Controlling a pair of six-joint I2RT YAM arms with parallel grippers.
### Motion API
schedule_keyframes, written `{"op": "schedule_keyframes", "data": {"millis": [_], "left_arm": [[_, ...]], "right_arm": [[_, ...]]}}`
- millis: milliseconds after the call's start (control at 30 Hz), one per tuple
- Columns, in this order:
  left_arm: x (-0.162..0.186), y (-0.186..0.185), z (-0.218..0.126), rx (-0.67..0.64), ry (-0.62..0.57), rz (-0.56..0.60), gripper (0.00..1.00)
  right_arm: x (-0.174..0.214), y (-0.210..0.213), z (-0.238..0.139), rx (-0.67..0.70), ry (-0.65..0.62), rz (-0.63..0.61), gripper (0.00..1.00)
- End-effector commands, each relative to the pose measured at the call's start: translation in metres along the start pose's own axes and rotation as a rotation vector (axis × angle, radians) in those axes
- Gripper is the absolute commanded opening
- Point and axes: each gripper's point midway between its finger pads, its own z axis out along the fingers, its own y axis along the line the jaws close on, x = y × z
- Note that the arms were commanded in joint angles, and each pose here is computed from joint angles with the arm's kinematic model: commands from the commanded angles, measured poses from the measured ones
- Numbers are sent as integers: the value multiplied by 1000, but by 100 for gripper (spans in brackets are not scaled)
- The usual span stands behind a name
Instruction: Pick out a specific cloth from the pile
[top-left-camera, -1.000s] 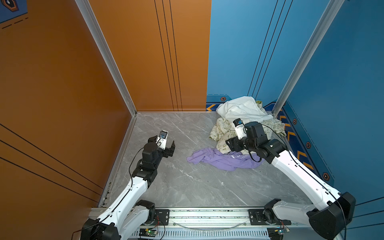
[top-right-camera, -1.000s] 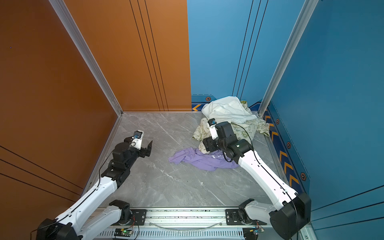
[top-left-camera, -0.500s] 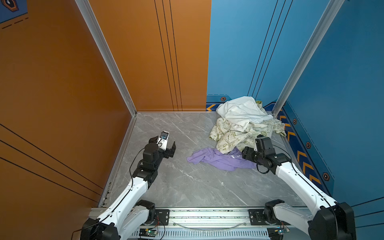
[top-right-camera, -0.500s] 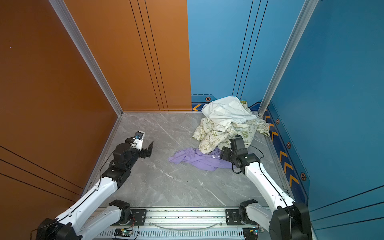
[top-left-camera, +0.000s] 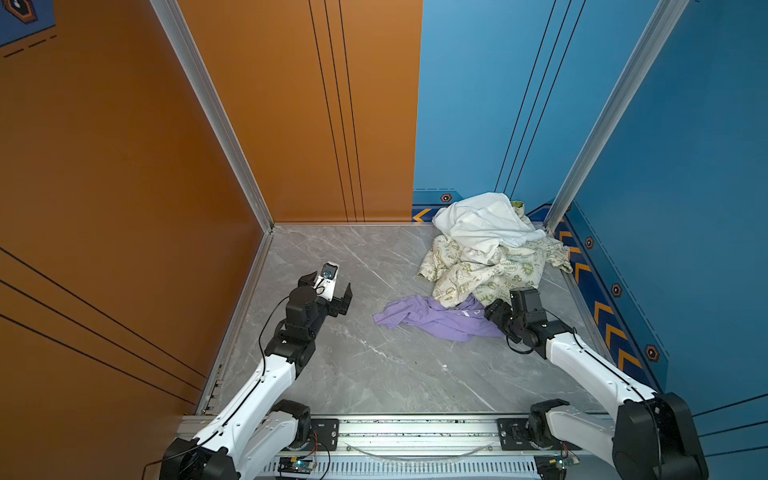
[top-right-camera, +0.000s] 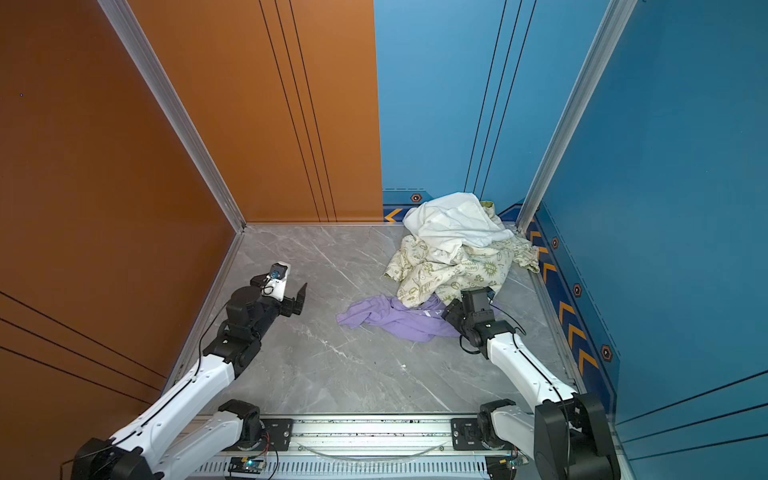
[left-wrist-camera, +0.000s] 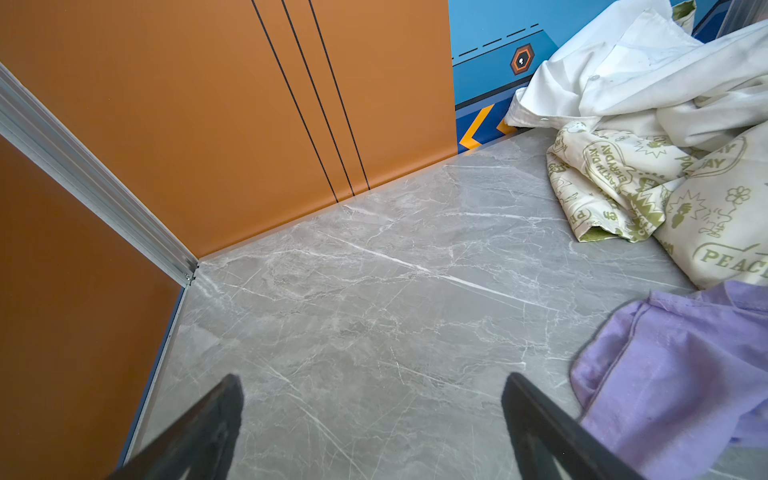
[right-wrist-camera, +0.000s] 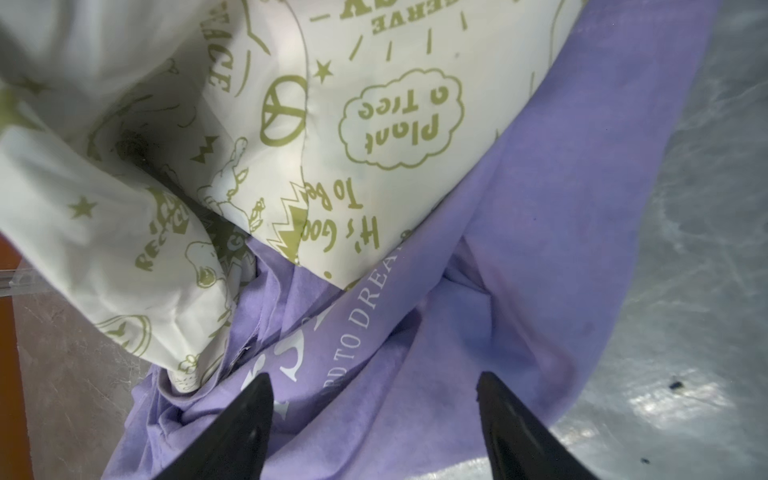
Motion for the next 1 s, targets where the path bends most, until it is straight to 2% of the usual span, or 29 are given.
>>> {"op": "schedule_keyframes", "data": {"millis": [0,100,167,400,600,967], "left_arm": [[-4,-4,-3,13,-30,17,98],[-7,-8,-4,34,-45,20,98],[-9,-12,-5,55,-61,24,98],[-24,-36,-16,188,-167,33,98],[-24,-50,-17,257,-179,48,98],[-23,-48,-17,235,-175,60,98]], "right_arm": [[5,-1,9,-17,20,75,78],[10,-3,15,-11,39,84,77],[12,-1,17,-16,49,86,70],[14,3,21,-28,62,96,31],[3,17,10,-82,14,102,2],[-49,52,-57,-195,-249,104,0]]}}
